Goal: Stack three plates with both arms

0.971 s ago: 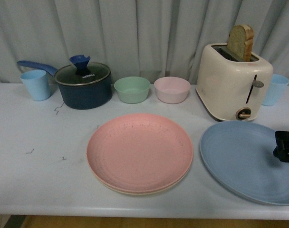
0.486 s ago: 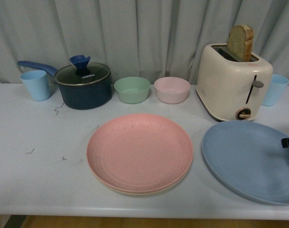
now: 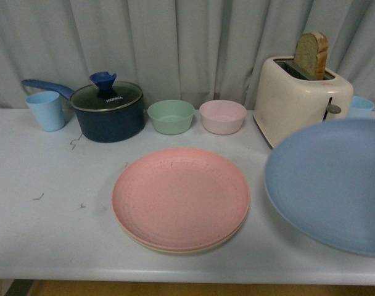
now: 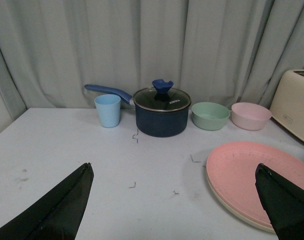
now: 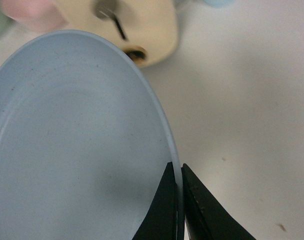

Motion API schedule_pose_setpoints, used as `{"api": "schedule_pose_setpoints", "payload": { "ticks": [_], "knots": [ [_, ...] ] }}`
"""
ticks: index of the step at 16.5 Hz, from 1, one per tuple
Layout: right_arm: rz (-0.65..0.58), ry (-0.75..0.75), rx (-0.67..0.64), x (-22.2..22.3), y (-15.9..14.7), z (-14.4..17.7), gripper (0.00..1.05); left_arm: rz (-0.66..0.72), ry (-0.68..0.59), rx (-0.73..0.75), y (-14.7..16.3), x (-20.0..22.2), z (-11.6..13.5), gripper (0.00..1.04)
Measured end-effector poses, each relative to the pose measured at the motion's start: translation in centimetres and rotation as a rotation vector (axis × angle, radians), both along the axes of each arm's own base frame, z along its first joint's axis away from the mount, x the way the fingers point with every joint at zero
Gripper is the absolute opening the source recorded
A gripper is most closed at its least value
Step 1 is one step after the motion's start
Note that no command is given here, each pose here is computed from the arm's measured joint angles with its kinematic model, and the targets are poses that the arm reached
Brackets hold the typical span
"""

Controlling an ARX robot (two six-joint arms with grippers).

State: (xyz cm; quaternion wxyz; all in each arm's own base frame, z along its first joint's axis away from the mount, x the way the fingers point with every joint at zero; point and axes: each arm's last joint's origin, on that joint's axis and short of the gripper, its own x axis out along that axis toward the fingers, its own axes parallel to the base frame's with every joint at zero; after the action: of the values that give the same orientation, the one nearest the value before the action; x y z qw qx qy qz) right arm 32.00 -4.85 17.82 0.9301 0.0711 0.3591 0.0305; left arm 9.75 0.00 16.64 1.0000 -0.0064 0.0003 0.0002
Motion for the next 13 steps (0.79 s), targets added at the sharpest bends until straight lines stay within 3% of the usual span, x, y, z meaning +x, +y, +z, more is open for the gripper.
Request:
{"api": "schedule_pose_setpoints", "payload": {
  "ticks": [4, 9, 13],
  "knots": [
    [0.127, -0.109, 0.085, 0.5, 4.9, 2.4, 0.03, 0.000, 0.000, 0.000, 0.0, 0.0, 0.0, 0.98],
    [0.169, -0.035, 0.201, 3.7, 12.3, -2.5, 0.03, 0.000, 0.000, 0.000, 0.0, 0.0, 0.0, 0.98],
    [0.117, -0.008, 0.244, 5.3, 14.4, -4.6, 0.03, 0.000, 0.000, 0.000, 0.0, 0.0, 0.0, 0.98]
  ]
}}
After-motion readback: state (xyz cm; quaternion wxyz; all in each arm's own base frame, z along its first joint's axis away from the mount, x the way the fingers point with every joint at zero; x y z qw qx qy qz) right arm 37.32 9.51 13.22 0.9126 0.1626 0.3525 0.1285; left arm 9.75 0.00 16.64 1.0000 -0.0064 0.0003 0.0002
